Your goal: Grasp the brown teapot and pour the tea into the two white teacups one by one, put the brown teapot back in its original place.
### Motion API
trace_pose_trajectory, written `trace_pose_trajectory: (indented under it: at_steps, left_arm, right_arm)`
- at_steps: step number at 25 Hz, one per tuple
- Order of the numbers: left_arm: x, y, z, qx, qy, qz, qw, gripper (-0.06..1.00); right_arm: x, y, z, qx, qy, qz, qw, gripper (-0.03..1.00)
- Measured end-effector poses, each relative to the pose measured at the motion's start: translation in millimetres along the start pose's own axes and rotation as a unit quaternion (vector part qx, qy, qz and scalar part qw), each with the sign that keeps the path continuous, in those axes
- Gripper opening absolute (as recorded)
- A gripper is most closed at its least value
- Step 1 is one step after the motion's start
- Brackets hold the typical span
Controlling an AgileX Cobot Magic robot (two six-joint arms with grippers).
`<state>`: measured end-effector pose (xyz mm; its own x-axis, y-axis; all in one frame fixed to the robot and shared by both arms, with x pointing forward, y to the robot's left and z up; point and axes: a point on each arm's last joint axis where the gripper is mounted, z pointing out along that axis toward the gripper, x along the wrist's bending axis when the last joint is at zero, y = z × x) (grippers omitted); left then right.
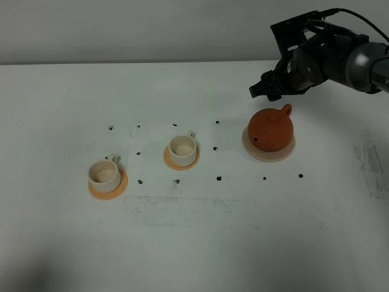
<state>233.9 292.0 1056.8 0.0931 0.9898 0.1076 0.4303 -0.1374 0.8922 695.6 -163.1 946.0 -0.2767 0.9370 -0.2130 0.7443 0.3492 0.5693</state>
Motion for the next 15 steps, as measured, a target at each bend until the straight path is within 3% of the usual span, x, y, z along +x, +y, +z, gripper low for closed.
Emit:
trace_pose_trajectory:
  at_steps: [8,15]
  left_arm:
    - [0.0,0.0,0.0,0.0,0.0,0.0,1.0,0.31]
    - [0.0,0.0,0.0,0.0,0.0,0.0,1.0,0.31]
  right_arm:
    - [-9.9,10.5,-0.1,-0.063,-0.008,-0.03,0.998,0.56]
    - [-32.2,-1.2,-24.1,-0.137,0.014,0.001,0.99,0.56]
